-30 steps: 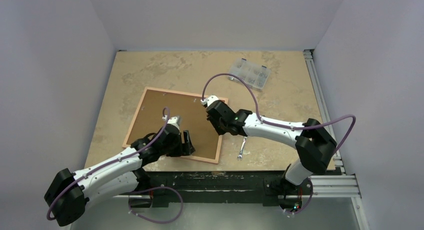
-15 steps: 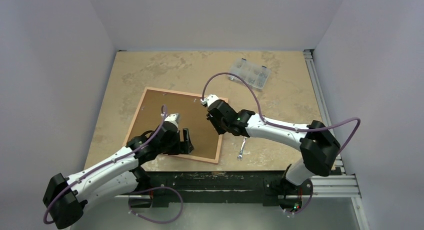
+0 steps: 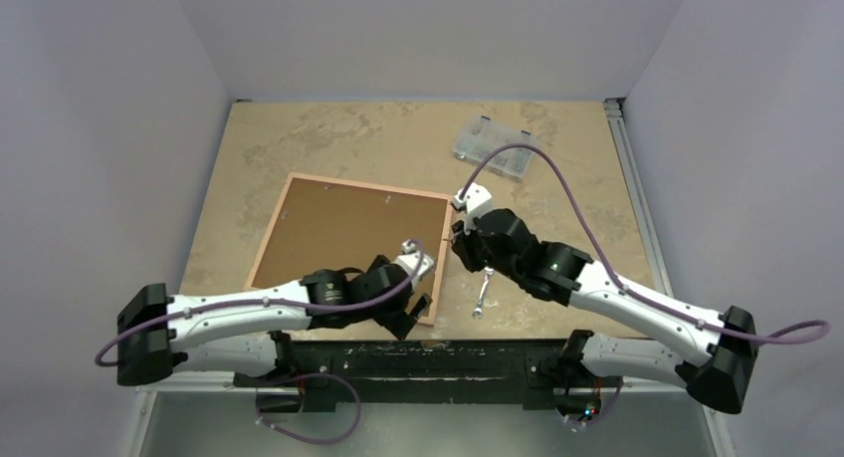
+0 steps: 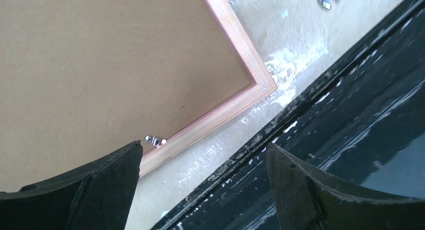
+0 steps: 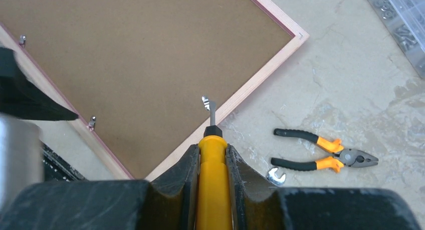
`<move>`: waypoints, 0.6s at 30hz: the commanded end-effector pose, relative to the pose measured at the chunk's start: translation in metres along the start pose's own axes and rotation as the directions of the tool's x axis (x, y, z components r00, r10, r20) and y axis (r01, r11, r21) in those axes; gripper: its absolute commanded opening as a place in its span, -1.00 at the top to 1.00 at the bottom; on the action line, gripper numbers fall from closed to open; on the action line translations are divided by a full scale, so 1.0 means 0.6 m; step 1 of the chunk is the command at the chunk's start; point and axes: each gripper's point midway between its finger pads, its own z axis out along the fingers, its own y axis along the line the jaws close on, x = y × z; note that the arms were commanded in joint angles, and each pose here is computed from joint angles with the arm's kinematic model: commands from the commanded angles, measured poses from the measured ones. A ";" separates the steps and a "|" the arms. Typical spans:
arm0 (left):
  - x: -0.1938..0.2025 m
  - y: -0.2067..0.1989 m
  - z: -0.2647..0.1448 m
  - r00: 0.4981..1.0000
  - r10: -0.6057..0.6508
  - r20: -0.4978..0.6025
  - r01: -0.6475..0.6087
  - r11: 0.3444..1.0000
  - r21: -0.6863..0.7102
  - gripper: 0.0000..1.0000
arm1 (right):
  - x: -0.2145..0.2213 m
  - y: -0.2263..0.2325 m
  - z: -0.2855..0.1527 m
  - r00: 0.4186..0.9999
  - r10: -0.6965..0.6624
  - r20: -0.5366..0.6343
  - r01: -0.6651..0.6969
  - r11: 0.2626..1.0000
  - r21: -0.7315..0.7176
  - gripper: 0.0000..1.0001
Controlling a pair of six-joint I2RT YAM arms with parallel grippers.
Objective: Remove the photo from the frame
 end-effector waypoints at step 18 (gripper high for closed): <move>0.017 -0.057 0.140 0.913 0.356 -0.199 -0.381 0.919 -0.105 -0.29 | 0.004 -0.057 -0.138 0.951 0.171 0.256 -0.174 0.985 -0.013 1.00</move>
